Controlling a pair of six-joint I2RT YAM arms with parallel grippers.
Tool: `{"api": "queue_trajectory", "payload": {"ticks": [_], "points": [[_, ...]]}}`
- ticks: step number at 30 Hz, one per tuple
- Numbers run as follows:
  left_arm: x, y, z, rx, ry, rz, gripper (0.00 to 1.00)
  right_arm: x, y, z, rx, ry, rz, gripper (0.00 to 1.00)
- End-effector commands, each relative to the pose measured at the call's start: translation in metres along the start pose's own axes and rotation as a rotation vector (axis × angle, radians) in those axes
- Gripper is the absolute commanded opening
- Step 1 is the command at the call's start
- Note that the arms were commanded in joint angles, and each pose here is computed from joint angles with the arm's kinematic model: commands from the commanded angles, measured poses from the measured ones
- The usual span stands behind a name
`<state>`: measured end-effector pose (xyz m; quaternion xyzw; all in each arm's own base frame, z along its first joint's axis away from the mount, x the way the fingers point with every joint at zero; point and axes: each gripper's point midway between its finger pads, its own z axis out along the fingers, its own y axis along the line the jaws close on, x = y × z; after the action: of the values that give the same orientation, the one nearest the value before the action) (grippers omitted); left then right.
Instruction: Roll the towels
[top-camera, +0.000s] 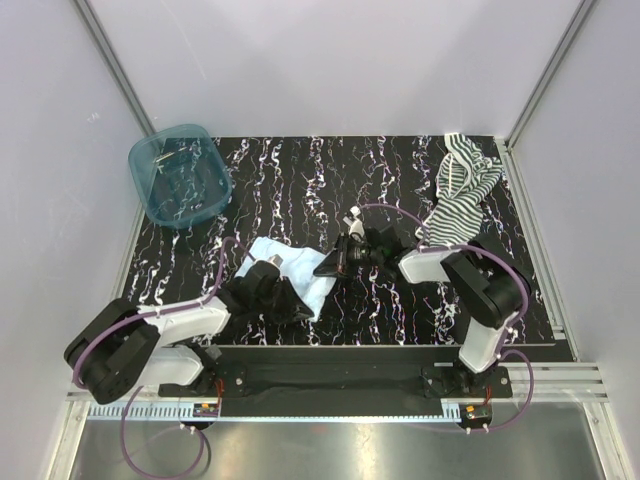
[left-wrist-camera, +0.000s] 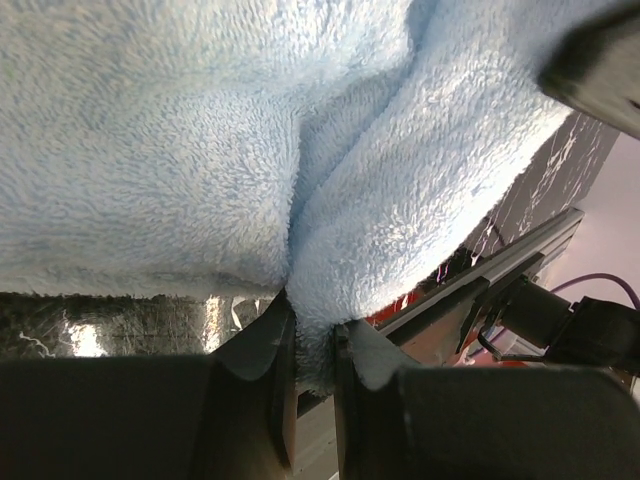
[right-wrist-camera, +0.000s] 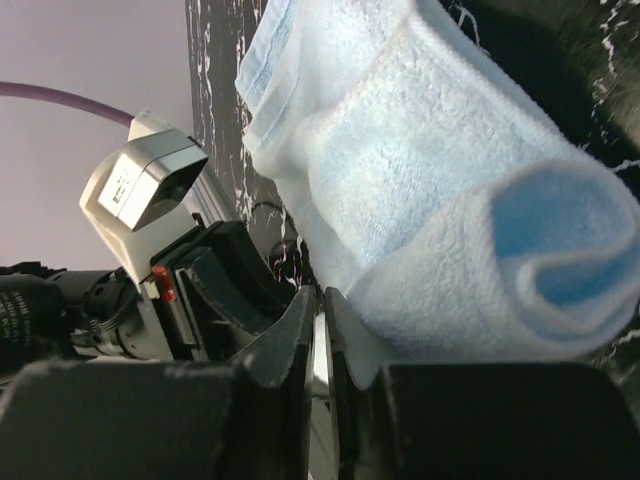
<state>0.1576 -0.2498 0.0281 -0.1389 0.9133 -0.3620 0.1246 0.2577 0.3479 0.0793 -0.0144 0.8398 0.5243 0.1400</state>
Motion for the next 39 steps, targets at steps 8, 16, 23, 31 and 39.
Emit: {"api": "queue_trajectory", "payload": {"ticks": [8,16,23,31,39], "points": [[-0.001,0.004,-0.004,0.015,0.036,-0.019,0.11,-0.006,-0.030,0.026,-0.052,-0.021,-0.032,0.12],[-0.027,0.004,-0.028,-0.128,-0.070,0.139,0.69,-0.003,-0.052,0.038,-0.033,-0.024,0.006,0.08],[-0.063,-0.007,-0.085,-0.373,-0.267,0.512,0.77,0.001,-0.057,0.036,0.017,0.005,-0.017,0.07],[-0.055,-0.064,-0.081,-0.424,-0.354,0.915,0.80,0.006,-0.057,0.038,0.074,0.049,-0.046,0.06],[-0.036,-0.083,-0.021,-0.454,-0.263,1.148,0.80,0.008,-0.056,0.039,0.068,0.073,-0.034,0.05]]}}
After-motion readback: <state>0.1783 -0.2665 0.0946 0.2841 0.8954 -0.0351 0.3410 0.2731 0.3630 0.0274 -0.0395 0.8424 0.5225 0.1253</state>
